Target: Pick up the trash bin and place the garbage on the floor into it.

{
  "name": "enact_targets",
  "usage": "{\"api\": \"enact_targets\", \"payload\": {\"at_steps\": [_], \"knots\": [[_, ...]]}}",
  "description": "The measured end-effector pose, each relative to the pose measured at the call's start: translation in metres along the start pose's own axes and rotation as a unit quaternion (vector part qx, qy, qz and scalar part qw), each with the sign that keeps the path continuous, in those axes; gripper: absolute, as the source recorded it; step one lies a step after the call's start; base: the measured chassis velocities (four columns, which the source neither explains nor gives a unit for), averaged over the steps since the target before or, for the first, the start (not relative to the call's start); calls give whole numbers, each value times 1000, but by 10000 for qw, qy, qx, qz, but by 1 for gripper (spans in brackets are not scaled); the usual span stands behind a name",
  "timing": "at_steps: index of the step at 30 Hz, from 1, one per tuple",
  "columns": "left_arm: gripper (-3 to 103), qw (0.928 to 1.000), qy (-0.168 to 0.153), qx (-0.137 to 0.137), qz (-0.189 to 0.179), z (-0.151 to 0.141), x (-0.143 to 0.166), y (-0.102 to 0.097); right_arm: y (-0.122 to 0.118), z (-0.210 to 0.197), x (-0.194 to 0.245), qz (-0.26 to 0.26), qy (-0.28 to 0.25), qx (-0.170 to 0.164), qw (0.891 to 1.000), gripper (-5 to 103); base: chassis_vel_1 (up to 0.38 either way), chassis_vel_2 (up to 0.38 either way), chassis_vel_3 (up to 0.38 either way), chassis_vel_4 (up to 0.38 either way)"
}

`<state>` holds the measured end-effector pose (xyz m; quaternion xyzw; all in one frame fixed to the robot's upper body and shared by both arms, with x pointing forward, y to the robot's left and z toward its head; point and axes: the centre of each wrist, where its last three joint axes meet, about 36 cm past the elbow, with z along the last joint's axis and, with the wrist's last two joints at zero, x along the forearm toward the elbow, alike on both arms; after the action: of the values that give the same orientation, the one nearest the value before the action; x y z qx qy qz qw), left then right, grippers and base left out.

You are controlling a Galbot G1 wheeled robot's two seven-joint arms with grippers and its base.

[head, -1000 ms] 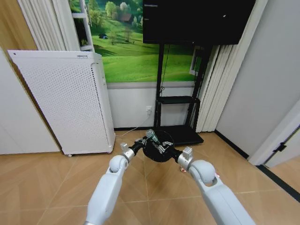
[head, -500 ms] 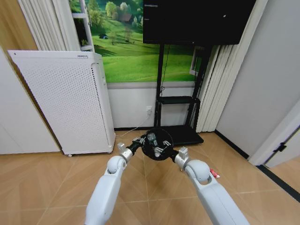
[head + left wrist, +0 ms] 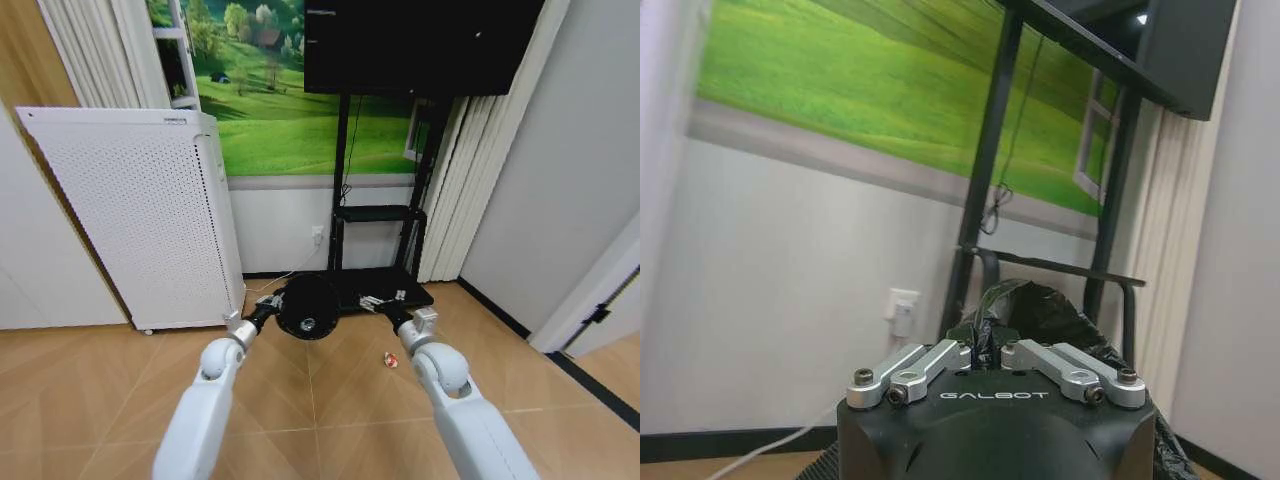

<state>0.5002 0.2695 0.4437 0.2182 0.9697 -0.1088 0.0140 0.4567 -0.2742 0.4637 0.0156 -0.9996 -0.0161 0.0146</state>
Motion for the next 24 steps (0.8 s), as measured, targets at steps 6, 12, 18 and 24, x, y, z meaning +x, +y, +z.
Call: {"api": "enact_targets", "payload": {"at_steps": [6, 12, 18, 24], "knots": [[7, 9996, -44, -268, -103, -14, 30, 4, 2, 41, -7, 270, 312, 203, 9989, 100, 0, 0, 0, 0], [7, 9993, -48, -363, -72, -18, 37, 4, 1, 53, -7, 24, 625, 168, 9979, 100, 0, 0, 0, 0], [7, 9993, -55, -382, 24, -19, 31, -2, -6, 47, -6, -104, 634, 119, 9979, 100, -19, -27, 24, 25], [7, 9993, -40, -367, 81, -16, 28, -6, -7, 42, -3, -196, 638, 37, 9978, 100, -127, -129, 134, 123]]}}
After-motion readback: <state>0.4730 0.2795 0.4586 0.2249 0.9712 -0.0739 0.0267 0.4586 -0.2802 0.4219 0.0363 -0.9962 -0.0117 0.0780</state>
